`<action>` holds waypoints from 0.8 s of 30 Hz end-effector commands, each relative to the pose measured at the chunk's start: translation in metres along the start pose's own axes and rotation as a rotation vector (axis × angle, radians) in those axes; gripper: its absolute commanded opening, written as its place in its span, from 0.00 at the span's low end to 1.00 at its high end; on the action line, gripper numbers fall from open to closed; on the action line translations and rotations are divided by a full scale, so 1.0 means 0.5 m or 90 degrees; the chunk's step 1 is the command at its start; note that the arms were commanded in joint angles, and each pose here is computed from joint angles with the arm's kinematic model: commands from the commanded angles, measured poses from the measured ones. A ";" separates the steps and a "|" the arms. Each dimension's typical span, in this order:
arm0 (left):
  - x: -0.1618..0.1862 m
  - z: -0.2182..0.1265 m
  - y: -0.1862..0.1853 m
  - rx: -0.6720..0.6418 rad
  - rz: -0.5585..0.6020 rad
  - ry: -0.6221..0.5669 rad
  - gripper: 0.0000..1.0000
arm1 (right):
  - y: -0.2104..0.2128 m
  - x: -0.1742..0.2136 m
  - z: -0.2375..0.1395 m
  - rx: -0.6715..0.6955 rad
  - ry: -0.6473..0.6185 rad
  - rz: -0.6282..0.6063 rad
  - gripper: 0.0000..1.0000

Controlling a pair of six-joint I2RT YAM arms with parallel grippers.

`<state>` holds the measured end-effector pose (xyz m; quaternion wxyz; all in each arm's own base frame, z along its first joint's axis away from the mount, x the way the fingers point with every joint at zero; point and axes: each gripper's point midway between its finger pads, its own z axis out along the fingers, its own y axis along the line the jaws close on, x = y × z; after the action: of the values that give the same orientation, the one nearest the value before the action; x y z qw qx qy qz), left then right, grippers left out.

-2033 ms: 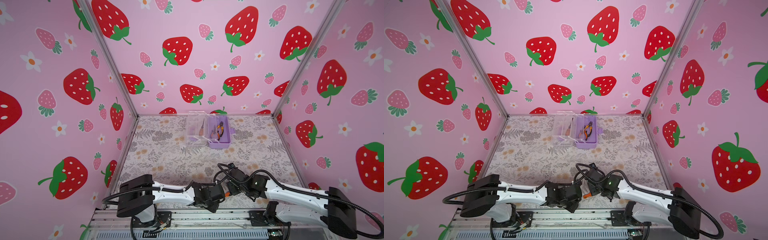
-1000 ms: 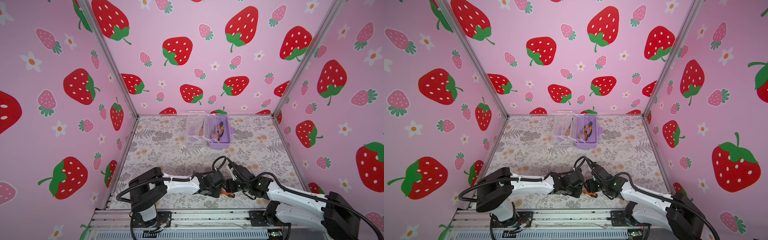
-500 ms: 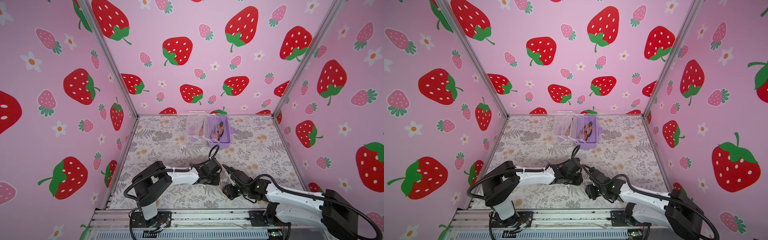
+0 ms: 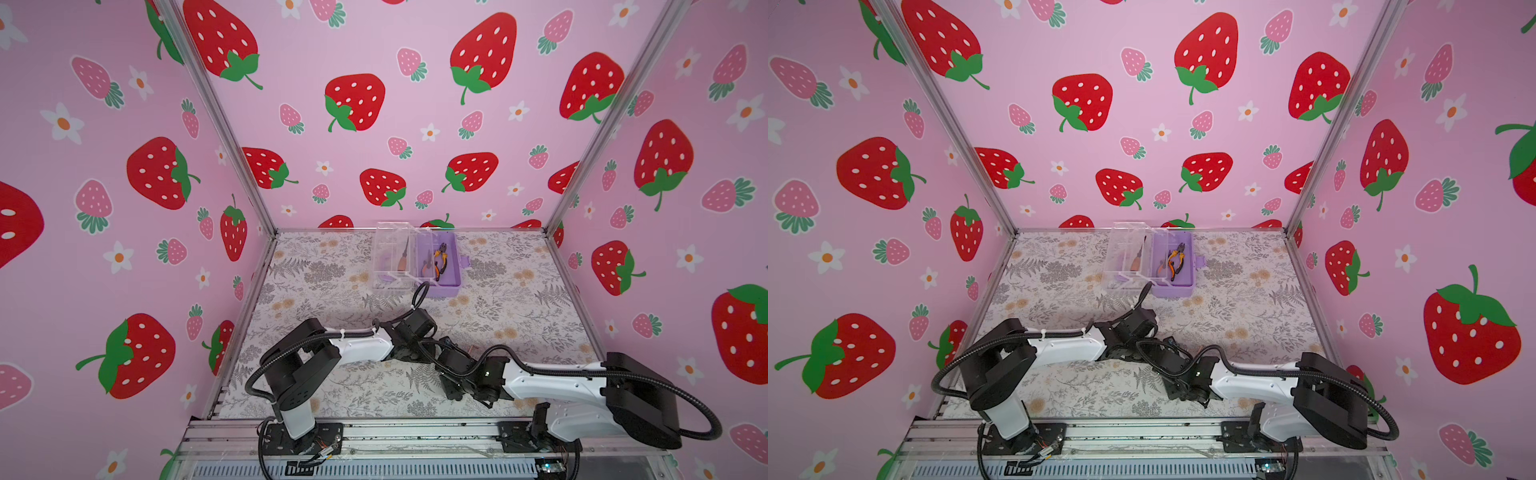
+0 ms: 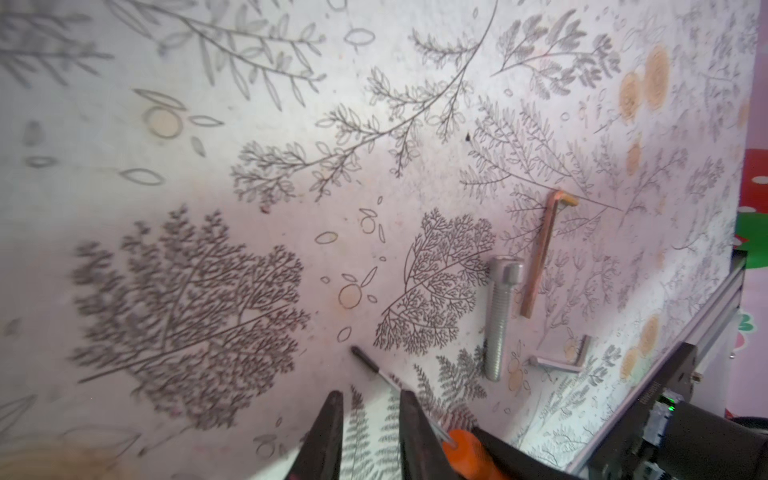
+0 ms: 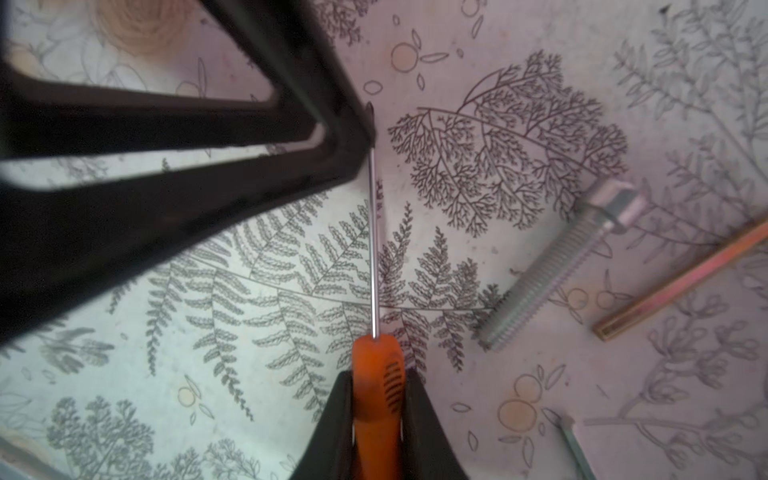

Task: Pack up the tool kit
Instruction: 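Carry the orange screwdriver to the lavender box with the right gripper while the left withdraws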

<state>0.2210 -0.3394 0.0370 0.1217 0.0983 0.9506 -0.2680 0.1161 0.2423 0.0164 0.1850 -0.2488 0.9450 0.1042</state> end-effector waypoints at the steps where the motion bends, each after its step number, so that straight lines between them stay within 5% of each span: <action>1: -0.014 -0.056 -0.003 0.013 -0.006 -0.021 0.28 | -0.020 0.033 0.012 0.028 0.033 0.019 0.13; 6: -0.036 -0.141 0.013 0.006 -0.011 -0.068 0.31 | 0.008 -0.028 -0.029 -0.023 -0.023 0.032 0.09; 16: -0.082 -0.306 0.102 -0.023 -0.059 -0.193 0.52 | 0.023 -0.275 -0.162 -0.245 -0.172 0.104 0.06; 24: -0.088 -0.365 0.113 0.025 -0.087 -0.235 0.55 | -0.024 -0.478 -0.203 -0.311 -0.268 0.139 0.05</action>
<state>0.2515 -0.2030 0.1765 0.2872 -0.0160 0.9101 -0.2983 0.2650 0.2916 0.1768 0.2783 -0.1355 0.8821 0.3551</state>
